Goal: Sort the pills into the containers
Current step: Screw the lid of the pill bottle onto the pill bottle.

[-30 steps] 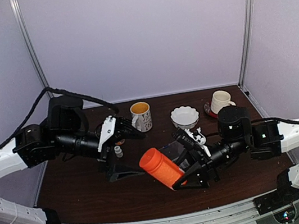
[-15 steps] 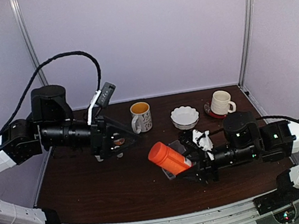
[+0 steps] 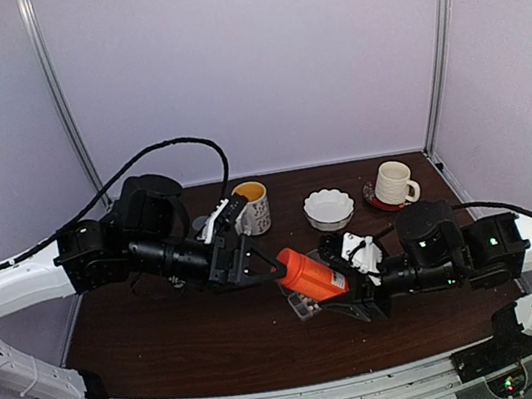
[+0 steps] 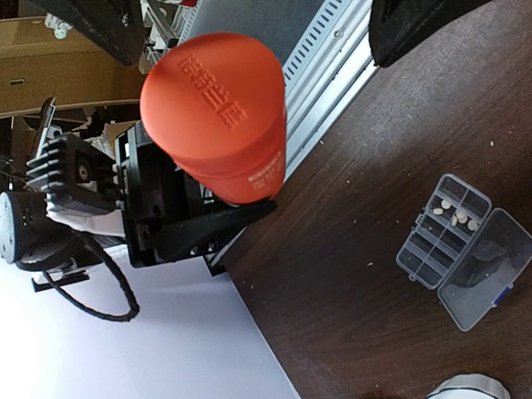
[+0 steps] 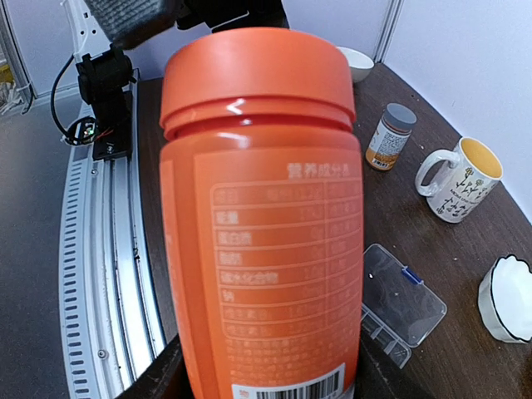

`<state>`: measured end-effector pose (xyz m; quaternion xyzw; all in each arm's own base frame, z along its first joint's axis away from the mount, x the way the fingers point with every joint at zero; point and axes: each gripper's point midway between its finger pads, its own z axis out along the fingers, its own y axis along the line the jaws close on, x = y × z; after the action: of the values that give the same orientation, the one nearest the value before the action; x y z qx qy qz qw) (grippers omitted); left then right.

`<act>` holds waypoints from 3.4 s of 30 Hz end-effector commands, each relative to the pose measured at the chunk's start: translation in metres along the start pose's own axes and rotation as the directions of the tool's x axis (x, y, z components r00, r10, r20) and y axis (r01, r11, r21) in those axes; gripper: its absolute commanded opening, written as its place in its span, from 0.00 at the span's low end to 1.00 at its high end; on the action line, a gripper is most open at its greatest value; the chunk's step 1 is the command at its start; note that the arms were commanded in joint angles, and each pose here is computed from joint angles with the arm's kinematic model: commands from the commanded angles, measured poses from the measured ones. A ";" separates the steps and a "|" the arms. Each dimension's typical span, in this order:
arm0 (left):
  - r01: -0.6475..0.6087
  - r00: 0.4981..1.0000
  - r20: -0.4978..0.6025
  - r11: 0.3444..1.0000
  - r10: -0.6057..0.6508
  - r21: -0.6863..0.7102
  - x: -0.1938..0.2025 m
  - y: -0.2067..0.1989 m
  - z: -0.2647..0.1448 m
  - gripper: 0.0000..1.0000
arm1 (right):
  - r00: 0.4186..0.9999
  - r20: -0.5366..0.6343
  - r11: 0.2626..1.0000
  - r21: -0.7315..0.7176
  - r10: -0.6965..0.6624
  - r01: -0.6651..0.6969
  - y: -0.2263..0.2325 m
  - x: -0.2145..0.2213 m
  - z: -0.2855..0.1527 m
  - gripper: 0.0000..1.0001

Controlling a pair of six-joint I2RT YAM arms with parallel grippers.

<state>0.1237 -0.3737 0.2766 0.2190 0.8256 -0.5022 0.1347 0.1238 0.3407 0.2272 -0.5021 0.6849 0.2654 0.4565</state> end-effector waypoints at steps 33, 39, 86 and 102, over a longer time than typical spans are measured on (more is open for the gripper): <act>-0.038 0.996 -0.084 0.997 0.043 0.062 0.004 -0.003 0.023 0.39 | 0.997 -0.062 0.998 -0.028 -0.054 0.052 0.017 -0.010 0.009 0.00; -0.213 0.972 -0.081 0.972 0.221 0.101 0.004 -0.016 0.016 0.26 | 0.999 -0.011 0.970 -0.236 0.047 -0.048 0.041 -0.027 0.001 0.00; -0.957 0.263 -0.114 0.274 0.958 0.095 0.021 -0.030 -0.017 0.00 | 0.982 0.086 0.969 -0.198 0.168 -0.149 0.030 -0.034 -0.012 0.97; -0.432 0.887 -0.108 0.889 0.449 0.152 0.011 -0.051 -0.001 0.00 | 0.964 0.199 0.974 0.177 -0.178 0.143 0.020 -0.042 -0.050 1.00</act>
<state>0.0900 -0.3780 0.2858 0.5262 0.7115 -0.4191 0.2030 0.0839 0.3281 0.2834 -0.4866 0.6162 0.2696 0.5575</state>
